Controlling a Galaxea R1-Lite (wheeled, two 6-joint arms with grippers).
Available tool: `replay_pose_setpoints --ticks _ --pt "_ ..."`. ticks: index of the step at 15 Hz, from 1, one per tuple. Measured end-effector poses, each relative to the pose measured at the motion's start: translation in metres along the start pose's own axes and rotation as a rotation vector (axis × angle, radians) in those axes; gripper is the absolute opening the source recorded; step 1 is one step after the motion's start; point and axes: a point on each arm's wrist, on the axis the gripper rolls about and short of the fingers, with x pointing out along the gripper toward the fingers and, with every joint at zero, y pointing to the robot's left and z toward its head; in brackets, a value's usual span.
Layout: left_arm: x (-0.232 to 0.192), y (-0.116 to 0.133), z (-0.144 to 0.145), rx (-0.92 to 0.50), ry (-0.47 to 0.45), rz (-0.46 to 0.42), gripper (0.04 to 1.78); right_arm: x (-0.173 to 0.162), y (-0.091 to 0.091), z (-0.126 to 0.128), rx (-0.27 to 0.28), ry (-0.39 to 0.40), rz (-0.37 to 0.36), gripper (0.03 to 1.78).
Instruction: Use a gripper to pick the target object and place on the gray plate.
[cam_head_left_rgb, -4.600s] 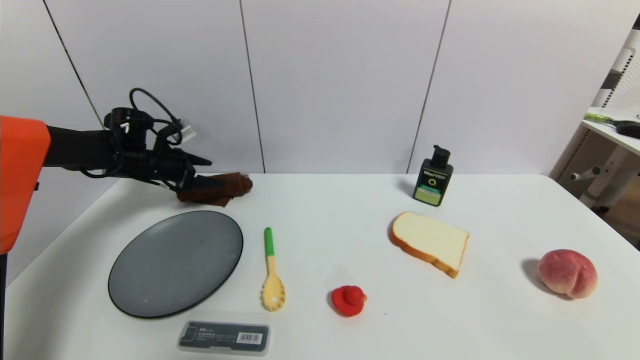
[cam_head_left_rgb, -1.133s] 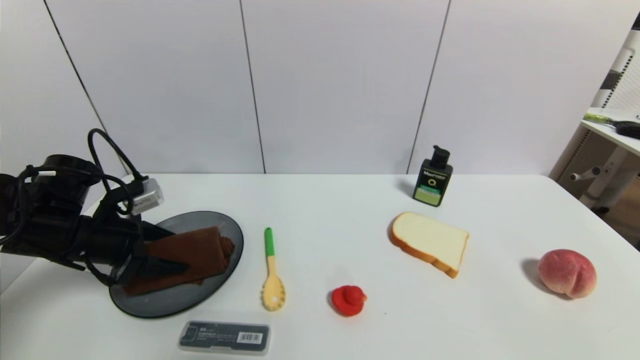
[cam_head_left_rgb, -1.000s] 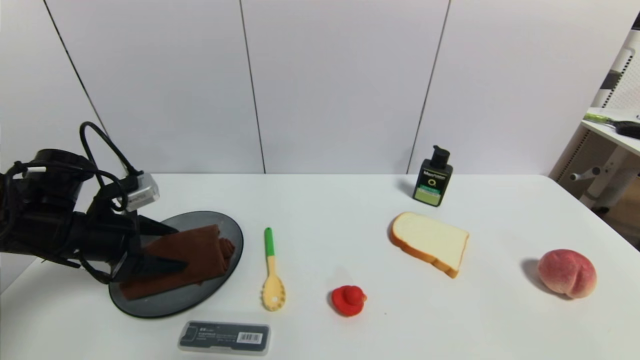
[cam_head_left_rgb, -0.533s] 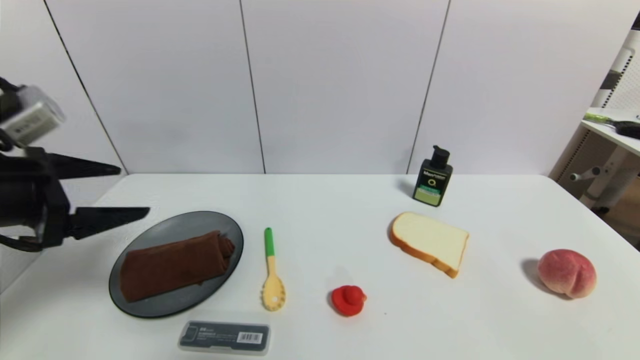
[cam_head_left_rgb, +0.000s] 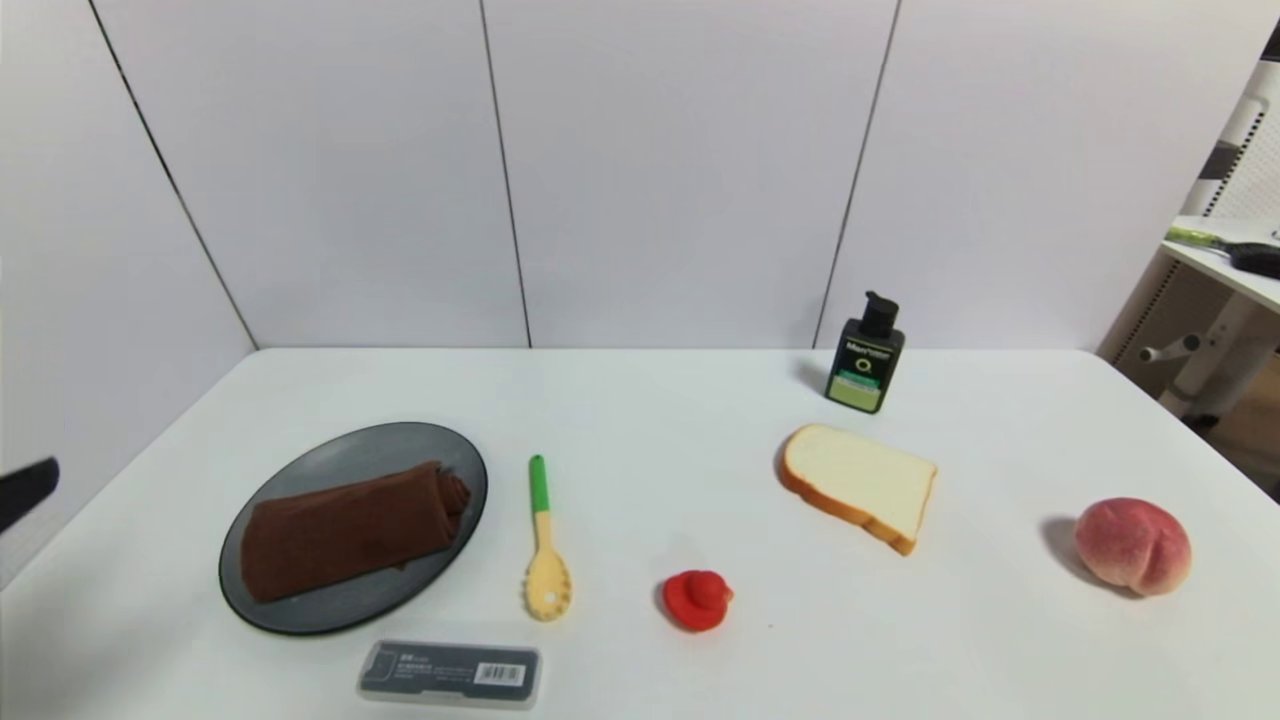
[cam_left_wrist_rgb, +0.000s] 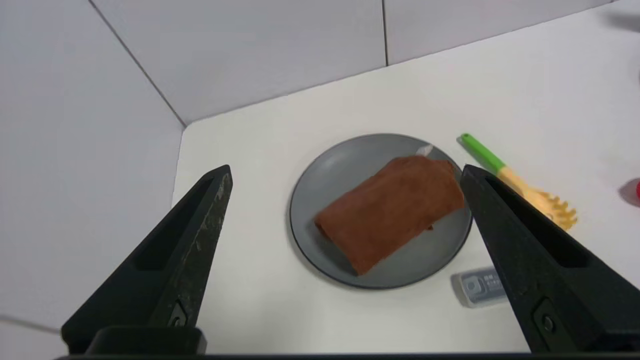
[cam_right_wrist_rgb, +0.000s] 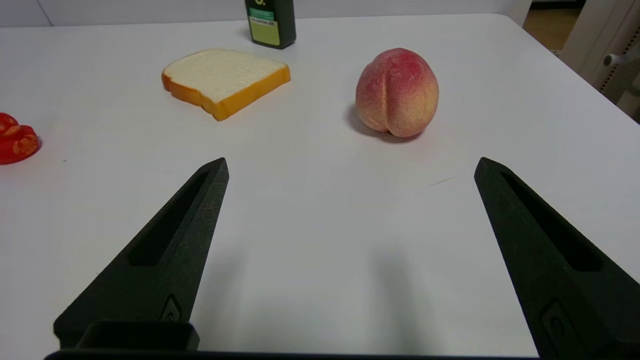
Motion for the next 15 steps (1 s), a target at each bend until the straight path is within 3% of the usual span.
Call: replay_pose_setpoints --ticks 4,8,10,15 --pt "-0.033 -0.026 -0.087 -0.057 -0.030 0.022 1.67 0.000 0.000 0.000 0.000 -0.001 0.000 1.70" --pt "-0.031 -0.042 -0.165 -0.095 -0.049 0.050 1.67 0.000 0.000 0.000 0.000 -0.001 0.000 1.70" --pt "-0.035 -0.046 -0.187 -0.112 -0.047 0.109 1.68 0.000 0.000 0.000 0.000 -0.001 0.000 1.70" --pt "-0.040 -0.048 -0.196 -0.237 -0.102 0.145 1.69 0.000 0.000 0.000 0.000 -0.001 0.000 1.70"
